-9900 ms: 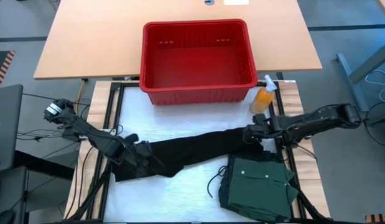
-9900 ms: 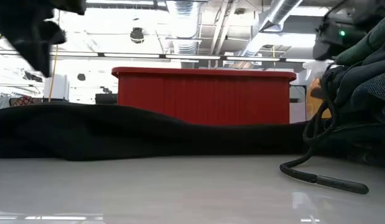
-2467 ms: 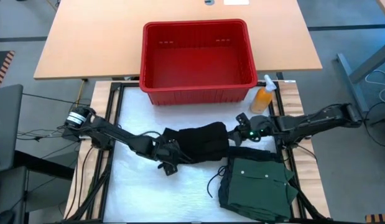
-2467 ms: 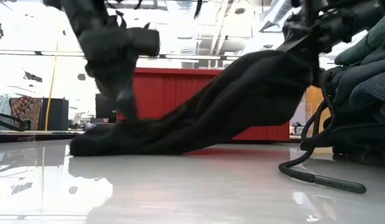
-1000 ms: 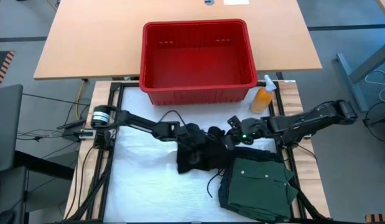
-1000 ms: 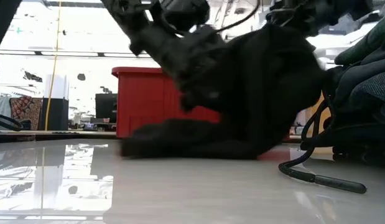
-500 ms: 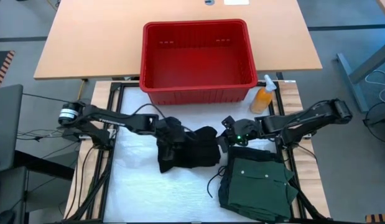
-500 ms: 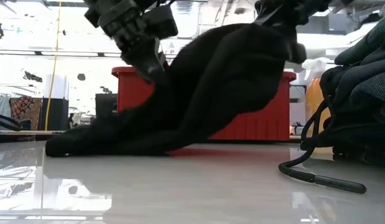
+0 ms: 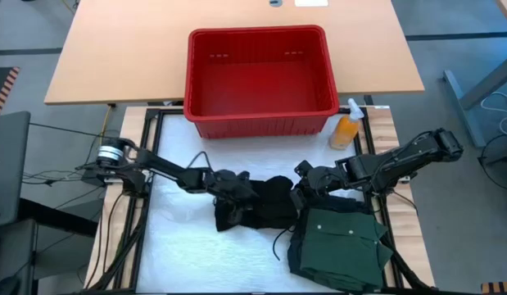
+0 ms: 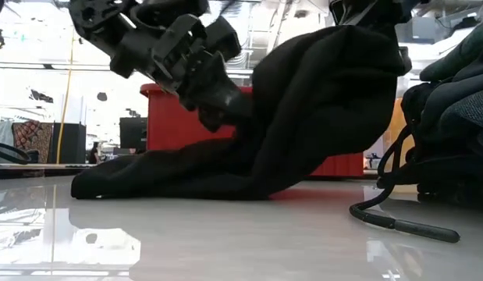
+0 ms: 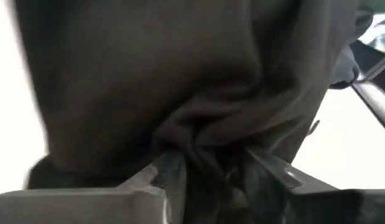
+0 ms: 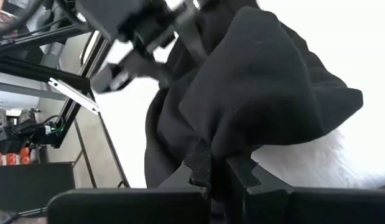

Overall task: Fold laundry
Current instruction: Fold the black shirt

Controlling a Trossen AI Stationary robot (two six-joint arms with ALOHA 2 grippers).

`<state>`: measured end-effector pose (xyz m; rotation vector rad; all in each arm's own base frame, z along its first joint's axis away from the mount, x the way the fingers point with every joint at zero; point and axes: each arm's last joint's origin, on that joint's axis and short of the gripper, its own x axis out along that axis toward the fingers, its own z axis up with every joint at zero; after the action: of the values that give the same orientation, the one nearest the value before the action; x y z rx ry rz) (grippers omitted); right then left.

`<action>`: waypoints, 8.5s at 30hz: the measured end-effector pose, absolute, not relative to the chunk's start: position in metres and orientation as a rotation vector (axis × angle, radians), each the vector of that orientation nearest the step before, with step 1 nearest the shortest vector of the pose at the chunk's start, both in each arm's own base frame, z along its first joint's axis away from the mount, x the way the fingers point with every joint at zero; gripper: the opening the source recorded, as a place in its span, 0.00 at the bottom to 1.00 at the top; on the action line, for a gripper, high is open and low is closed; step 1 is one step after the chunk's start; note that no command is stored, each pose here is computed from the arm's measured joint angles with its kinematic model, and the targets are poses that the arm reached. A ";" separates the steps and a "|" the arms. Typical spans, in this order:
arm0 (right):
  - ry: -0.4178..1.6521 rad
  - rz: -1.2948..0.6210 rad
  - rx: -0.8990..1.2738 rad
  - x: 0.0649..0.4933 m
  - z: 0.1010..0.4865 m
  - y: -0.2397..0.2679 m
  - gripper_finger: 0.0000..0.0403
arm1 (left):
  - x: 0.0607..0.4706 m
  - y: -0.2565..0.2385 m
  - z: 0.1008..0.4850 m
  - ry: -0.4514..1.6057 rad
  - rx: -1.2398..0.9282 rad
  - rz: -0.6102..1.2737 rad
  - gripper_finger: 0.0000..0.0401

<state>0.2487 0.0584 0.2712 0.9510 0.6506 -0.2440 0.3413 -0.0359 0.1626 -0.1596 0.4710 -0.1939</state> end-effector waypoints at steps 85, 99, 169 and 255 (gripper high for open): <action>0.688 -0.138 0.823 0.236 0.273 0.091 0.09 | 0.443 -0.069 0.192 0.870 -0.093 -0.238 0.52; 0.736 -0.168 0.801 0.232 0.269 0.089 0.09 | 0.420 -0.063 0.260 1.157 0.250 -0.138 0.52; 0.898 -0.052 0.689 0.407 0.245 0.084 0.41 | 0.302 -0.044 0.118 0.776 -0.331 -0.115 0.52; 0.528 0.039 0.138 0.271 0.290 0.130 0.15 | 0.360 -0.033 0.272 0.492 -0.423 -0.002 0.52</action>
<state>0.2707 0.1298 0.2904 0.1382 0.5284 0.0391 0.3597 -0.0329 0.2723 -0.4229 0.4925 -0.0022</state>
